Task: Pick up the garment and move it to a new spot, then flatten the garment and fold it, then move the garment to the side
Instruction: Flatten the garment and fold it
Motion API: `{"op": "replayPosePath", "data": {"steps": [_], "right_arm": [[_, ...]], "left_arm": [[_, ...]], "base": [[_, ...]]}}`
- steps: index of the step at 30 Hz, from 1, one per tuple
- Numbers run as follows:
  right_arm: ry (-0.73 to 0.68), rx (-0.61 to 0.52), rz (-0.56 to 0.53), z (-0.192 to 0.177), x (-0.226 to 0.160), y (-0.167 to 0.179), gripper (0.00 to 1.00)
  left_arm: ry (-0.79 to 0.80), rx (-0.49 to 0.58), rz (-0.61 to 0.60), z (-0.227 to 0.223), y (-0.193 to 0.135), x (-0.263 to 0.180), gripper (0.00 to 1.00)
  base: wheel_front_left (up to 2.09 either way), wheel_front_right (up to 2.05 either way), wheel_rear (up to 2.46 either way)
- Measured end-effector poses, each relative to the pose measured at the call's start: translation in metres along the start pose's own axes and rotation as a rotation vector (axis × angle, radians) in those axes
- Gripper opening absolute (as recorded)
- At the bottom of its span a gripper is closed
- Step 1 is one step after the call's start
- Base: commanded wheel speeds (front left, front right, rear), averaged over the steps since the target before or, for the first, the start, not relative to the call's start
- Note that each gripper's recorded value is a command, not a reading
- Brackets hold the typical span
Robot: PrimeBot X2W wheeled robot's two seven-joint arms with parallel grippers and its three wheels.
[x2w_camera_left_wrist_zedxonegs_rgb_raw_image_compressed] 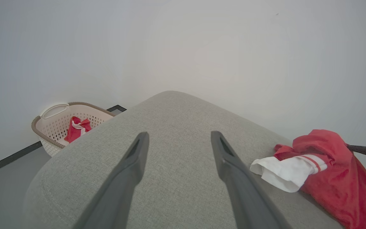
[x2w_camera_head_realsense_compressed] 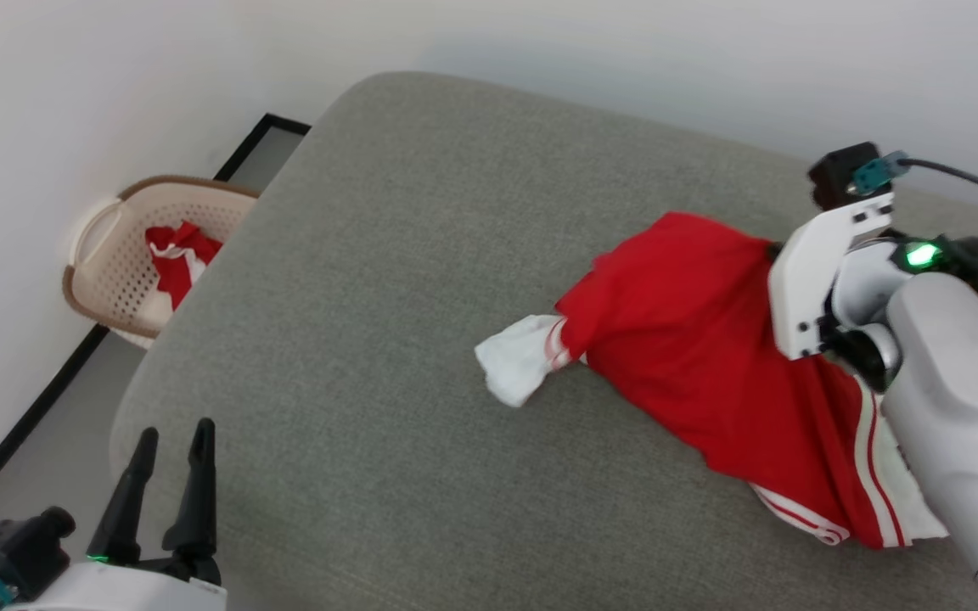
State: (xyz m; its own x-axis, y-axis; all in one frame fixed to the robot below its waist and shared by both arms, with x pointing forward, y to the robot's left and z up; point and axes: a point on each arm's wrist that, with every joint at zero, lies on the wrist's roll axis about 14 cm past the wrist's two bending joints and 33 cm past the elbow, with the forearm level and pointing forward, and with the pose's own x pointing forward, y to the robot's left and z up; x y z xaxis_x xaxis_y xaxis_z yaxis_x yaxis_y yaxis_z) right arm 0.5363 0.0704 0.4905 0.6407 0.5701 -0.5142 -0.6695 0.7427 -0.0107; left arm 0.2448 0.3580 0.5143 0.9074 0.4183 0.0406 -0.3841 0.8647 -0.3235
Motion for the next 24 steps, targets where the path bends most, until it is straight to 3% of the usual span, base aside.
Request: {"op": "replayPosePath", "data": {"steps": [7, 8, 9, 10, 11, 12, 24], "right_arm": [[0.087, 0.012, -0.054, -0.026, 0.015, -0.018, 0.0], [0.099, 0.017, -0.055, -0.03, 0.016, -0.018, 0.04], [0.113, 0.02, -0.056, -0.035, 0.018, -0.017, 0.29], [0.132, 0.029, -0.058, -0.04, 0.018, -0.018, 0.44], [0.145, 0.036, -0.062, -0.044, 0.018, -0.018, 0.65], [0.159, 0.038, -0.068, -0.048, 0.018, -0.02, 1.0], [0.078, 0.041, -0.101, -0.027, 0.013, -0.029, 1.0]], "left_arm": [[0.011, 0.005, 0.019, -0.005, 0.002, -0.002, 1.0], [0.013, 0.007, 0.022, -0.006, 0.002, -0.002, 1.0], [0.015, 0.009, 0.023, -0.007, 0.003, -0.002, 1.0], [0.017, 0.01, 0.022, -0.008, 0.002, -0.002, 1.0], [0.016, 0.01, 0.022, -0.008, 0.002, -0.002, 1.0], [0.016, 0.012, 0.021, -0.008, 0.002, -0.001, 1.0], [0.02, 0.02, -0.006, -0.009, -0.003, 0.003, 1.0]], "base": [[0.0, 0.0, 0.0], [0.0, 0.0, 0.0], [0.0, 0.0, 0.0], [0.0, 0.0, 0.0], [0.0, 0.0, 0.0], [0.0, 0.0, 0.0], [0.0, 0.0, 0.0]]}}
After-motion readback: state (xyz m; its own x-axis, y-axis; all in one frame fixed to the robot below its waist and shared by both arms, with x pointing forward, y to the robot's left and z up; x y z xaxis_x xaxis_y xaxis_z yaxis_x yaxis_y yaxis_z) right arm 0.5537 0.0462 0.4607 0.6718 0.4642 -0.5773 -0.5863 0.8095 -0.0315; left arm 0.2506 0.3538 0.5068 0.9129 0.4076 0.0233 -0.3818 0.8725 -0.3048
